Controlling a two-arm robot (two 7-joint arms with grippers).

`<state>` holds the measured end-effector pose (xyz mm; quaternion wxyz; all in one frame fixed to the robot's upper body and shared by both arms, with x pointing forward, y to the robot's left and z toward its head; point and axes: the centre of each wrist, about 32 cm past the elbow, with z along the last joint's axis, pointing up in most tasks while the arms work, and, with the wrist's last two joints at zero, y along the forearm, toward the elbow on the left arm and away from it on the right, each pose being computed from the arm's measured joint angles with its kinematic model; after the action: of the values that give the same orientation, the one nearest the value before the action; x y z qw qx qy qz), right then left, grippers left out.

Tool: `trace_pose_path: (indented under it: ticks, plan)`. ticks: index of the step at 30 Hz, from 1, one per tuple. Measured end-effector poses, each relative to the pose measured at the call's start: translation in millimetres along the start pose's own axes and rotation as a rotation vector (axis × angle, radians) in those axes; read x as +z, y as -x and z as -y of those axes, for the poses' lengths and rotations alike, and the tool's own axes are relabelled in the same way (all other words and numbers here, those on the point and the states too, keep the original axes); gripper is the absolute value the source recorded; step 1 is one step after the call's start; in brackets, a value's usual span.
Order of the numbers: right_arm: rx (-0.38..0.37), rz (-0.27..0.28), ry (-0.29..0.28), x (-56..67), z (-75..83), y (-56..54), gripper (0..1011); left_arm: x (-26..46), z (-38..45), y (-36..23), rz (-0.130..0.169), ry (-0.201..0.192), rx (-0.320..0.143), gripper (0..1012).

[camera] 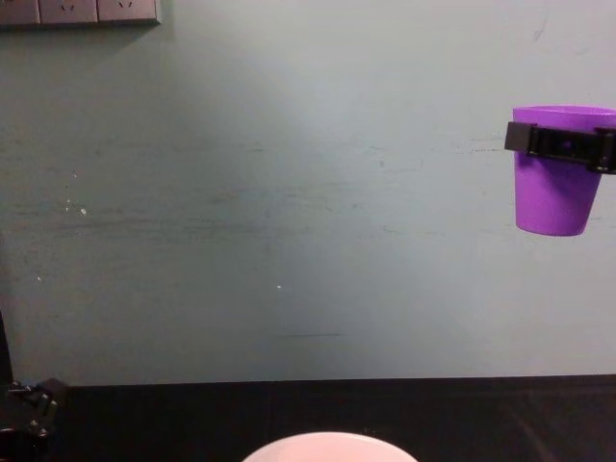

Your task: Pick up the cup and pour the mung beans from the cup into the bowl.

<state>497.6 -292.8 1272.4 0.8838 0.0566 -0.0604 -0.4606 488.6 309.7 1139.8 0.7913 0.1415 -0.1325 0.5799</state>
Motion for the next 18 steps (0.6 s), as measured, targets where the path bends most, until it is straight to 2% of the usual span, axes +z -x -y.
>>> trace_pose_path:
  ticks: [18]
  plan:
    - [0.0,0.0,0.0,0.0,0.0,0.0,737,0.0,0.0,0.0,0.0,0.0,0.0,0]
